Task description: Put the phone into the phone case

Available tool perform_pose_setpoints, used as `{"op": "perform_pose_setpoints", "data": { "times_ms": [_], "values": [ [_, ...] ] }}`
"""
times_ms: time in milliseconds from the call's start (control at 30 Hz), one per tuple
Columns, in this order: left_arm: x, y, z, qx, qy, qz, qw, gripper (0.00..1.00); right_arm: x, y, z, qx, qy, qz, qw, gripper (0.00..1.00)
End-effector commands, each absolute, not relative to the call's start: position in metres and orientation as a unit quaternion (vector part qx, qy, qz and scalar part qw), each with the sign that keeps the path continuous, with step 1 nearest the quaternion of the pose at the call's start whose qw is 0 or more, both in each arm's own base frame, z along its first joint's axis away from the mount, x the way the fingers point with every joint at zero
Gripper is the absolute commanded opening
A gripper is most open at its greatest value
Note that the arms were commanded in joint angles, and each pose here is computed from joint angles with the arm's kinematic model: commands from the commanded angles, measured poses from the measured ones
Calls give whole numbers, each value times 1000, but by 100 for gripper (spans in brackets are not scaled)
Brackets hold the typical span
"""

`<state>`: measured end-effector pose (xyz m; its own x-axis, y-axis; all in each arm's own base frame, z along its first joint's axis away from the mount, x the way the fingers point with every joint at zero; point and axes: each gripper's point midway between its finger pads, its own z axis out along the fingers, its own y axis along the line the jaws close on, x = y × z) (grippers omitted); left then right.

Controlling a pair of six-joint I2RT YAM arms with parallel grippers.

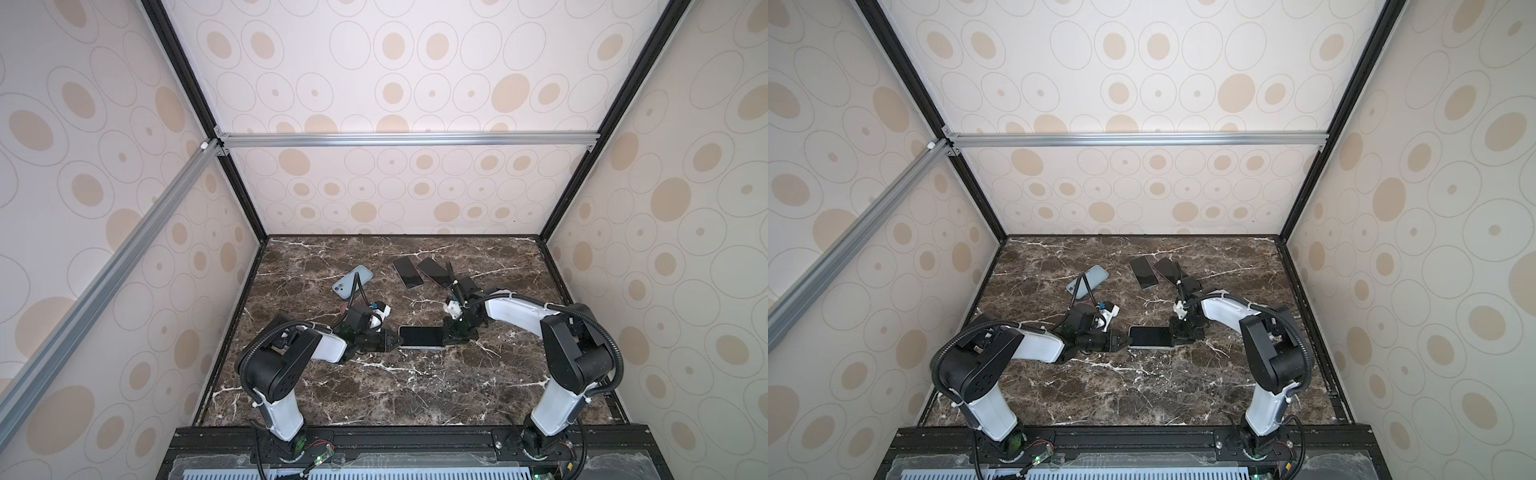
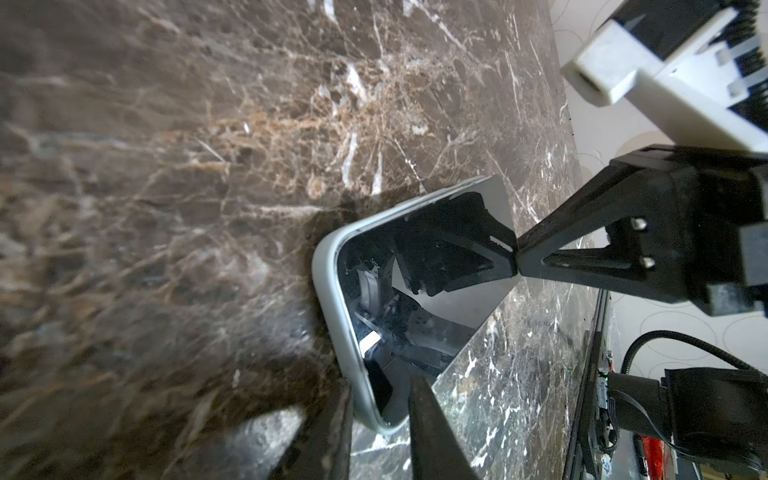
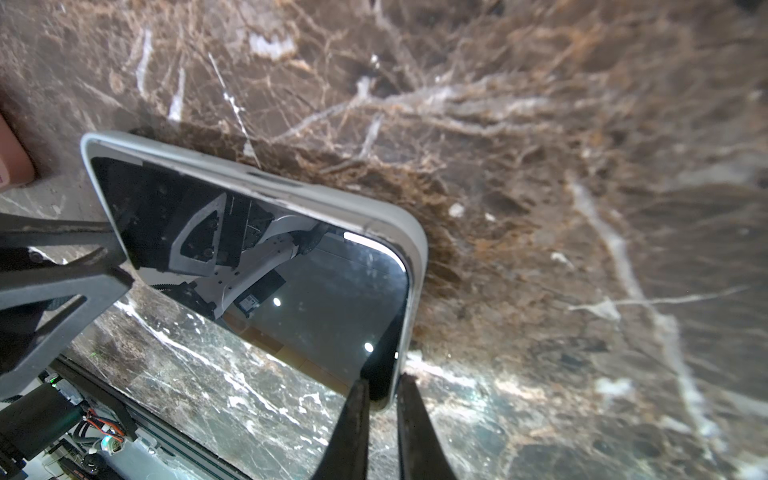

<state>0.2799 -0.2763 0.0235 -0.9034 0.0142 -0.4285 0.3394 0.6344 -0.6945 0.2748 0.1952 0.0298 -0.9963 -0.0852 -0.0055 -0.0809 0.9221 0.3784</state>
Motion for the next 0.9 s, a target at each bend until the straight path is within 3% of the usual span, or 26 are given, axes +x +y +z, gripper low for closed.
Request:
{"op": "perform_pose_setpoints", "data": {
  "times_ms": [0,867],
  "values": [
    [250,-267,-17,88,915,-374,122,24,263,207,12,62,-980,-186,27,15],
    [236,-240,-49,122,968,-203,82,19,256,200,-12,69,-990,-122,31,16]
  ]
}}
